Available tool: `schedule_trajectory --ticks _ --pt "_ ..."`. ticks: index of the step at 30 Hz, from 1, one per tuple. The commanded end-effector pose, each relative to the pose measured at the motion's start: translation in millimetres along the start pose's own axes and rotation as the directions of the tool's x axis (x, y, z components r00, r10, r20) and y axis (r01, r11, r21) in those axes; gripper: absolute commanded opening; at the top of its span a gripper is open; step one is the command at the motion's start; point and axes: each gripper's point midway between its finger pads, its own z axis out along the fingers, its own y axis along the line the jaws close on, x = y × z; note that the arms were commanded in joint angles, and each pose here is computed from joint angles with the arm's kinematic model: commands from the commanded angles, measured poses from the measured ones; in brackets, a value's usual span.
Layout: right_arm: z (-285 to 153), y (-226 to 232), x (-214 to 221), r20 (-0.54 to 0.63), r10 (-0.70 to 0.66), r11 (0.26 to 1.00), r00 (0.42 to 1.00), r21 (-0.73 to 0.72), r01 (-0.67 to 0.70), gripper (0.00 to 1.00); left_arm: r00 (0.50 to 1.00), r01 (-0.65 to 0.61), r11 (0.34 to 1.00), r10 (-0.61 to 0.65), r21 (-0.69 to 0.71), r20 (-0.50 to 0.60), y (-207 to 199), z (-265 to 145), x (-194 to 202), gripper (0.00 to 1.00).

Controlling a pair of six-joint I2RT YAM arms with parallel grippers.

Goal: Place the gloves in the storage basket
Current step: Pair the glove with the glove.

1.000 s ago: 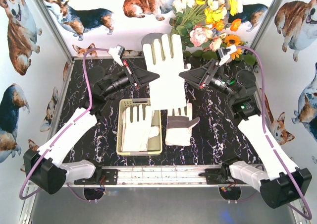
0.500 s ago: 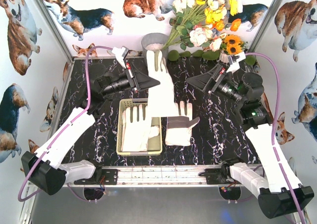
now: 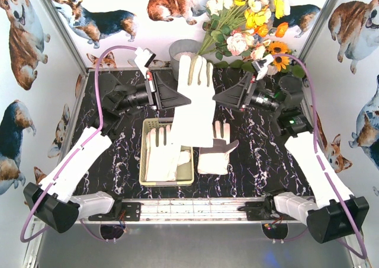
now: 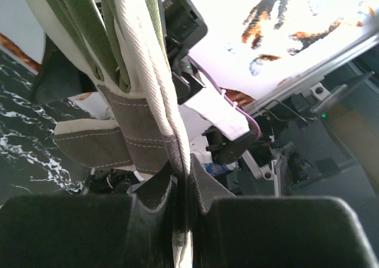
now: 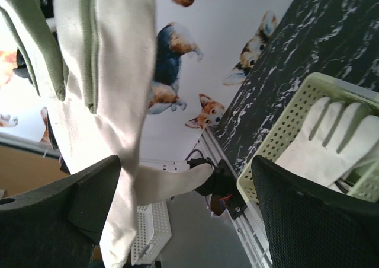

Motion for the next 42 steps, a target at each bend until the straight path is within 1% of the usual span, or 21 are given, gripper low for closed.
schedule_trajectory --ticks 1,4,8,12,15,18,20,22,24,28,29,30,32,38,42 --pt "4.6 51.7 -10.3 0.018 -0.099 0.980 0.995 -0.169 0.100 0.95 0.999 -0.028 0.996 0.030 0.084 -0.026 -25.2 0.4 -1.0 0.00" --pt "6.0 67.8 -17.0 0.040 -0.113 0.968 0.993 -0.219 0.119 0.94 0.999 -0.017 0.997 0.020 0.081 -0.035 -23.6 -0.2 1.3 0.00" --pt "16.3 73.7 -21.9 0.016 -0.117 0.963 0.993 -0.244 0.117 0.95 0.999 -0.020 0.996 0.023 0.087 -0.036 -25.9 0.1 1.6 0.00" --pt "21.5 86.1 -22.9 -0.006 -0.107 0.947 0.994 -0.307 0.100 0.93 0.999 -0.017 0.996 0.020 0.085 -0.032 -25.3 0.7 1.8 0.00" --pt "22.0 94.0 -20.9 -0.037 -0.097 0.937 0.995 -0.342 0.078 0.91 1.000 -0.027 0.997 0.027 0.069 -0.003 -23.4 0.3 -1.0 0.00" --pt "19.6 91.4 -11.4 -0.099 -0.090 0.940 0.991 -0.338 0.052 0.86 0.998 -0.038 0.999 0.037 0.011 0.057 -12.8 -0.8 -6.8 0.00" --pt "15.0 90.9 -1.0 -0.154 -0.078 0.940 0.985 -0.339 0.022 0.78 0.995 -0.041 0.999 0.044 -0.028 0.091 -5.4 -2.4 -9.7 0.00" --pt "11.9 89.9 3.8 -0.170 -0.072 0.943 0.983 -0.332 0.011 0.74 0.993 -0.046 0.997 0.053 -0.064 0.108 0.6 -4.1 -11.3 0.00" --pt "9.7 83.3 9.8 -0.183 -0.054 0.954 0.982 -0.298 -0.003 0.73 0.990 -0.054 0.992 0.067 -0.112 0.121 7.1 -7.0 -12.8 0.00" --pt "6.4 75.4 17.3 -0.179 -0.044 0.963 0.983 -0.269 -0.006 0.66 0.991 -0.042 0.983 0.064 -0.180 0.121 20.5 -11.8 -9.8 0.00" --pt "5.9 74.3 18.6 -0.179 -0.040 0.964 0.983 -0.267 -0.009 0.65 0.990 -0.040 0.981 0.064 -0.188 0.123 21.9 -12.7 -9.4 0.00" --pt "5.2 73.3 19.9 -0.180 -0.036 0.964 0.983 -0.264 -0.013 0.61 0.990 -0.040 0.980 0.065 -0.193 0.123 22.6 -13.6 -9.0 0.00" --pt "4.1 71.3 22.6 -0.185 -0.031 0.966 0.982 -0.259 -0.018 0.57 0.990 -0.041 0.979 0.067 -0.201 0.123 23.6 -15.0 -8.7 0.00" --pt "2.4 55.6 35.3 -0.234 -0.003 0.977 0.972 -0.208 -0.047 0.51 0.991 -0.044 0.976 0.070 -0.212 0.117 24.0 -17.9 -7.8 0.00" --pt "-6.3 59.6 43.5 -0.238 -0.014 0.978 0.971 -0.206 -0.036 0.50 0.991 -0.044 0.976 0.069 -0.214 0.111 23.6 -19.1 -5.4 0.00"
